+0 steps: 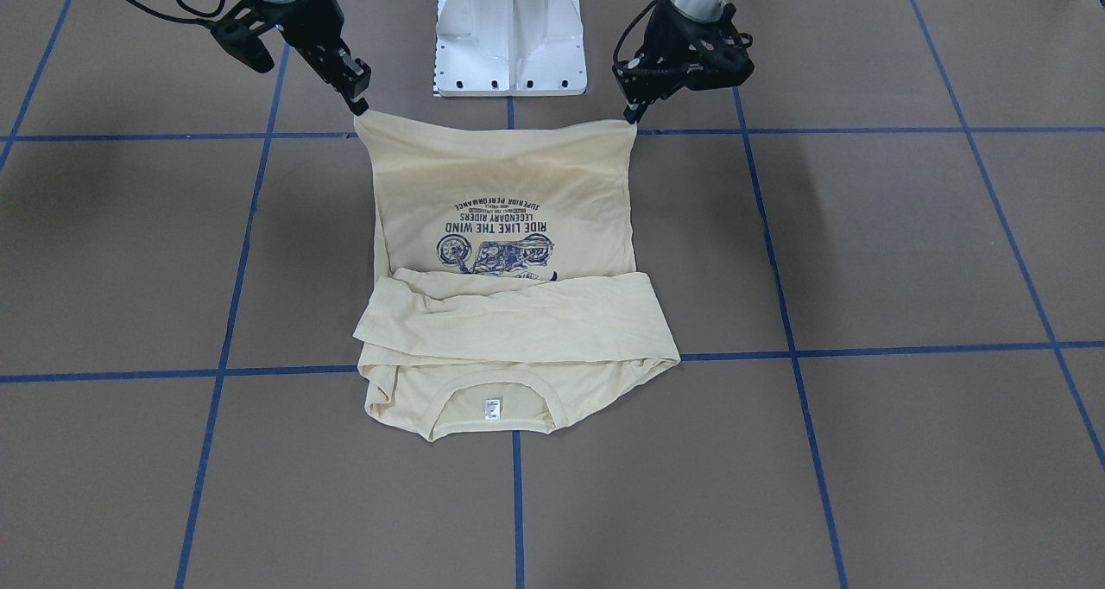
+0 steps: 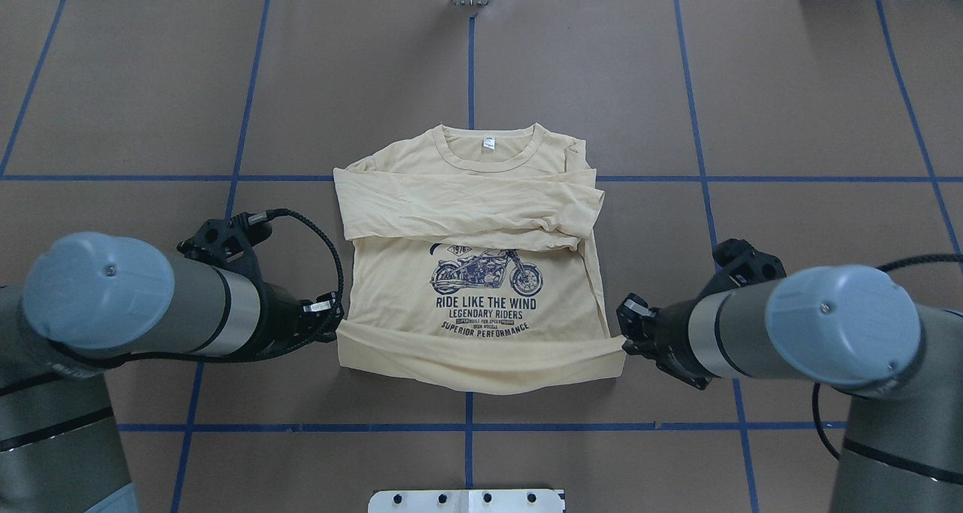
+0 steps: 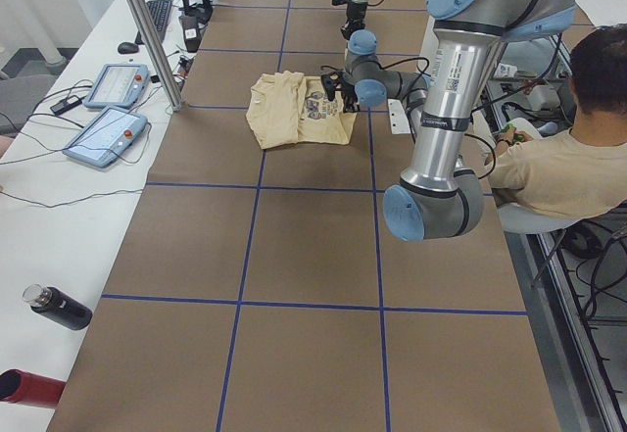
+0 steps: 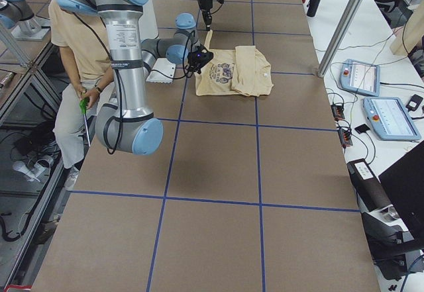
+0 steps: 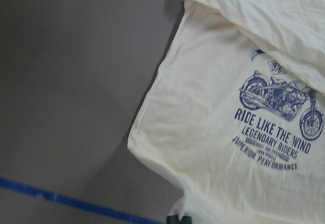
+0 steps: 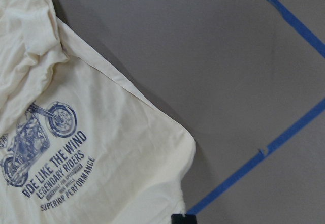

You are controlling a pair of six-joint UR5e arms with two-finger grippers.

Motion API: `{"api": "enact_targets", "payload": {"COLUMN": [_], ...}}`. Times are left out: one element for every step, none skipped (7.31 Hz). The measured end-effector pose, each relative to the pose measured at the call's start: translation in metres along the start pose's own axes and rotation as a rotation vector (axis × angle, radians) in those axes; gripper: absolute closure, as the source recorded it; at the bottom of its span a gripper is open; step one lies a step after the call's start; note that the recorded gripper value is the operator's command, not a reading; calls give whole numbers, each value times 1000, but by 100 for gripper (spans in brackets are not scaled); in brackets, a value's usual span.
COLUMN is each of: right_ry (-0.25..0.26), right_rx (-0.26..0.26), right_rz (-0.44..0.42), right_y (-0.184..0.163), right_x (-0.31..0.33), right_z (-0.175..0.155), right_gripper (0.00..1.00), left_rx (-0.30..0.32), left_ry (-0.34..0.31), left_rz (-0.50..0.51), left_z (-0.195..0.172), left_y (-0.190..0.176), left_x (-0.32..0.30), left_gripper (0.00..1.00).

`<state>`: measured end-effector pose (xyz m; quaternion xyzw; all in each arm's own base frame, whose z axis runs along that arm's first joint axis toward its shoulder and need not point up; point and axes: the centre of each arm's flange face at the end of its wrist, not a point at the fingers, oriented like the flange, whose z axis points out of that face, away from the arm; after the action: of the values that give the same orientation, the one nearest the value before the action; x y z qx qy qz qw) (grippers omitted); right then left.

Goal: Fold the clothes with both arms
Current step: 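Lift both hem corners and fold them toward the collar with both grippers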

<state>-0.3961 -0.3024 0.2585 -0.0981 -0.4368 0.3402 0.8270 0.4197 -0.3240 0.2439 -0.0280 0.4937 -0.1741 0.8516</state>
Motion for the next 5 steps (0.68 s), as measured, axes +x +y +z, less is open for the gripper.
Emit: {"api": "enact_targets", "payload": {"right_ry": [22, 43, 58, 66, 69], "right_rx": [27, 58, 85, 99, 100], "right_rz": [-30, -66, -93, -100, -94], "right_y": [-23, -51, -78, -102, -123], "right_x": [-26, -42, -56, -71, -85], "right_z": [10, 20, 28, 30, 29], "right_gripper": [100, 100, 100, 100, 100], "left_rx": [35, 65, 94, 116, 135], "left_ry": [-17, -31, -41, -44, -44], "left_rz": [22, 43, 60, 65, 61], "left_z": [9, 12, 12, 11, 12], "left_y": [-25, -47, -67, -84, -99], "left_x": [1, 0, -2, 1, 9], "left_gripper": [100, 100, 100, 100, 100]}}
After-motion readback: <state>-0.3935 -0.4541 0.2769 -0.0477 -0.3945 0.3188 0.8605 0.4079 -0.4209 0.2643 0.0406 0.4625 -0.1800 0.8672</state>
